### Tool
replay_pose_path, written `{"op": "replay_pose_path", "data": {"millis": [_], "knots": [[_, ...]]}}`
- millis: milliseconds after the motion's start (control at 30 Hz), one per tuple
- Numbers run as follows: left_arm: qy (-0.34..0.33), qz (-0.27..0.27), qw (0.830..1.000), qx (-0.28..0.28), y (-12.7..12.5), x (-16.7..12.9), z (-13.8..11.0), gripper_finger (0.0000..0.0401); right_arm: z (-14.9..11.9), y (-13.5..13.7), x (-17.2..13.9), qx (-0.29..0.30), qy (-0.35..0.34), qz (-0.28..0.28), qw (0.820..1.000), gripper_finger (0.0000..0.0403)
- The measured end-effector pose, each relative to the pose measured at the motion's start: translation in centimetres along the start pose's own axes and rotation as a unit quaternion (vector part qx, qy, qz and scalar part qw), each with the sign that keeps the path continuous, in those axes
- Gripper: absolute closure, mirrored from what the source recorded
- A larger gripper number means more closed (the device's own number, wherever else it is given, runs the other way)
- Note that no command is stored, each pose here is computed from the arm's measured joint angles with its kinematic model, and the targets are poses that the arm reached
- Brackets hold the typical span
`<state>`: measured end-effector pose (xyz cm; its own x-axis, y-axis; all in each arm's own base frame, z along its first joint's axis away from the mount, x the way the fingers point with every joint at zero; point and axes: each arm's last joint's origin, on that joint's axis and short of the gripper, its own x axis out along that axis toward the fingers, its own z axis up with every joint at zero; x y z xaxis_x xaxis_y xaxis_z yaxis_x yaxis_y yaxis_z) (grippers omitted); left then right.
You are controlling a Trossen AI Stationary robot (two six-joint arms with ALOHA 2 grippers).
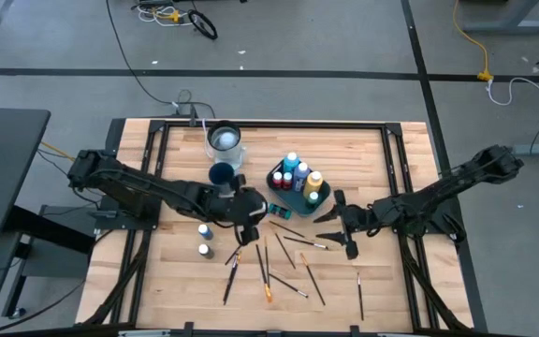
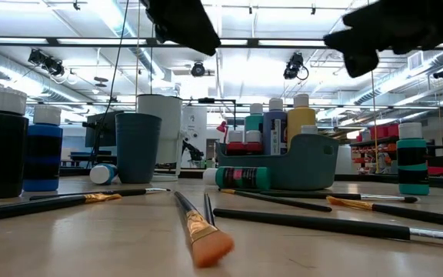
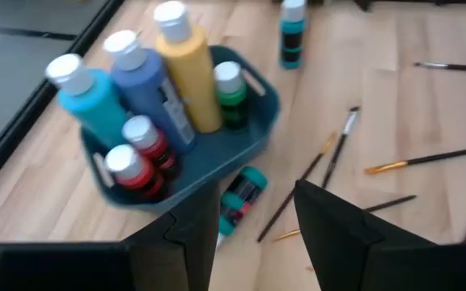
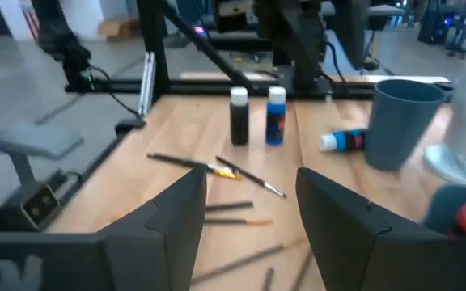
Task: Pick & Place Paint Supplies
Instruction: Put the small light blue paint bottle into the blue bin
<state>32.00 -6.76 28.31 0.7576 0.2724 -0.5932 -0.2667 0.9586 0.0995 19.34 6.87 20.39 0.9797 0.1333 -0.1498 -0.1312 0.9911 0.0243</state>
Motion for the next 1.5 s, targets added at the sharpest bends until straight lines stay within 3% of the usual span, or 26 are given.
{"op": "replay_pose_path", "data": {"millis": [167,333,500,667,767,1000,1133,1267,1500], "knots": [[-0.013,-0.009,1.000,-0.005,0.0,0.0,0.3,0.0232,-0.3,-0.7,-2.5,-0.062,0.069,-0.057,0.994,0.0208],[-0.028,-0.009,1.000,-0.001,0.1,0.1,0.7,0.0230,-0.1,-1.2,-4.6,-0.021,0.137,-0.059,0.989,0.0208],[-0.049,0.013,0.999,-0.018,0.8,0.4,1.2,0.0230,1.2,-1.5,-6.2,0.017,0.233,-0.085,0.969,0.0208],[-0.055,0.050,0.997,0.003,2.4,1.0,1.7,0.0230,-0.1,-1.8,-6.3,0.031,0.297,-0.102,0.949,0.0208],[-0.052,0.068,0.996,-0.004,3.7,1.5,1.9,0.0230,-1.4,-2.2,-6.1,0.026,0.316,-0.123,0.940,0.0208],[-0.039,0.104,0.994,-0.017,6.5,2.4,2.1,0.0230,-1.4,-2.6,-5.7,0.030,0.320,-0.141,0.936,0.0208],[-0.035,0.097,0.994,-0.026,7.7,2.8,2.2,0.0230,-1.7,-2.8,-5.9,0.049,0.337,-0.140,0.930,0.0208],[-0.031,0.086,0.995,-0.033,8.4,3.0,2.2,0.0230,-2.4,-3.0,-6.6,0.086,0.384,-0.152,0.907,0.0208],[-0.030,0.087,0.995,-0.035,9.0,3.1,2.3,0.0230,-2.5,-3.1,-6.5,0.102,0.387,-0.151,0.904,0.0208]]}}
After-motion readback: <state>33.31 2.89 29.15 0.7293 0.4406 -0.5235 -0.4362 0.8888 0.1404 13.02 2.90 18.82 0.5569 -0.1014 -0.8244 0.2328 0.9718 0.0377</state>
